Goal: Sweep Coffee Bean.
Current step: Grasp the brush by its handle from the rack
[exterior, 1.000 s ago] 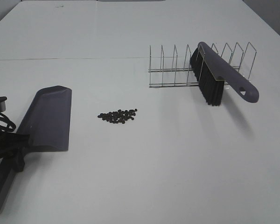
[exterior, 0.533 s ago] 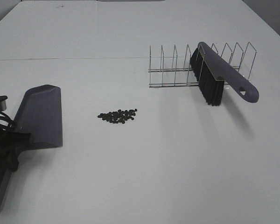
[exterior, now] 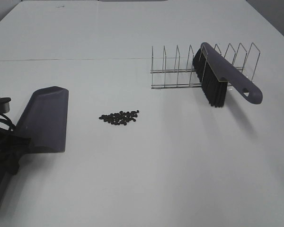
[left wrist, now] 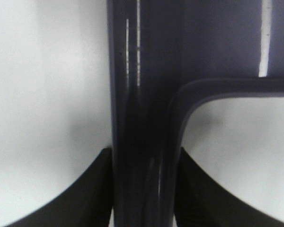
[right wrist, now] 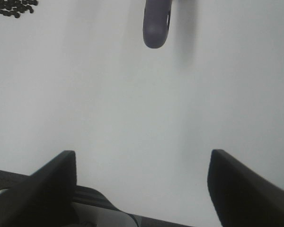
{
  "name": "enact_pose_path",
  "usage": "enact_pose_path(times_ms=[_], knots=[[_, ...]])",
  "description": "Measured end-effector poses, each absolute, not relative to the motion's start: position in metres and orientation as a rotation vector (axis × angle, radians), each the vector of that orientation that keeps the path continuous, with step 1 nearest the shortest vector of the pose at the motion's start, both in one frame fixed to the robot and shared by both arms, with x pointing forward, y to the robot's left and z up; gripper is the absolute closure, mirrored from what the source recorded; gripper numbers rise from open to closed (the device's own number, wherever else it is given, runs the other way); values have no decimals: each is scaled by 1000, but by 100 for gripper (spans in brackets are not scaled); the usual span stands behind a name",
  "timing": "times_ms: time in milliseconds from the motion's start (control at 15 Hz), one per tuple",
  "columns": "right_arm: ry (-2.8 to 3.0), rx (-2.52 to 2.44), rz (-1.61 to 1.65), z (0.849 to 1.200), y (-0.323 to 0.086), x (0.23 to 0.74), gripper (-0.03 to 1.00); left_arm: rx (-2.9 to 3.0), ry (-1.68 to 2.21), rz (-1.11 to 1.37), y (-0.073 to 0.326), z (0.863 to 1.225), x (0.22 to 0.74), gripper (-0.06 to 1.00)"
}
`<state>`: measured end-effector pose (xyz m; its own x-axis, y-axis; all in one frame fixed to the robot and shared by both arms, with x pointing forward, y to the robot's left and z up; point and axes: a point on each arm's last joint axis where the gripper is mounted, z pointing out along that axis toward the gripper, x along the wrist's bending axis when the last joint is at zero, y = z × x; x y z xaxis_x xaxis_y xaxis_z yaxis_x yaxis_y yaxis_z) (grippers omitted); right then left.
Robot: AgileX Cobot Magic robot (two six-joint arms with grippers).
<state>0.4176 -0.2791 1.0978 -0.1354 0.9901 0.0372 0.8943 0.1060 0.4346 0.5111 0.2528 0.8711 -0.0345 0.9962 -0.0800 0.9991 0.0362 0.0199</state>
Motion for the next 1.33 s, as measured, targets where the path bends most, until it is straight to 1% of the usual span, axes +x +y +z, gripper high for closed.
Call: enact_pose_path(times_ms=[67,200,267,333,667,800,1000,1133,1200,1333], knots=[[2134,1879,505,1097,-278,428,29,2145,2195,-63,253,871,511,62],[2160,1905,465,1097,-275,469,29,2151,2189,-62,253,871,511,62],[2165,1910,457,1099,-272,509,29,2153,2187,-62,253,871,511,62],[2165,1906,459,1100,-270,529,30,2154,2187,-63,253,871,511,62],[2153,1872,490,1100,-264,611,31,2159,2187,-69,253,871,511,62],[2182,1893,453,1087,-261,640,31,2159,2187,-69,253,871,511,62],[2220,1910,405,1053,-258,682,31,2161,2186,-71,253,871,511,62],[2237,1900,395,1038,-257,698,31,2161,2186,-71,253,871,511,62],[2254,1902,377,1018,-256,713,31,2161,2186,-71,253,871,511,62],[2277,1922,340,996,-255,720,31,2157,2188,-73,253,871,511,62]])
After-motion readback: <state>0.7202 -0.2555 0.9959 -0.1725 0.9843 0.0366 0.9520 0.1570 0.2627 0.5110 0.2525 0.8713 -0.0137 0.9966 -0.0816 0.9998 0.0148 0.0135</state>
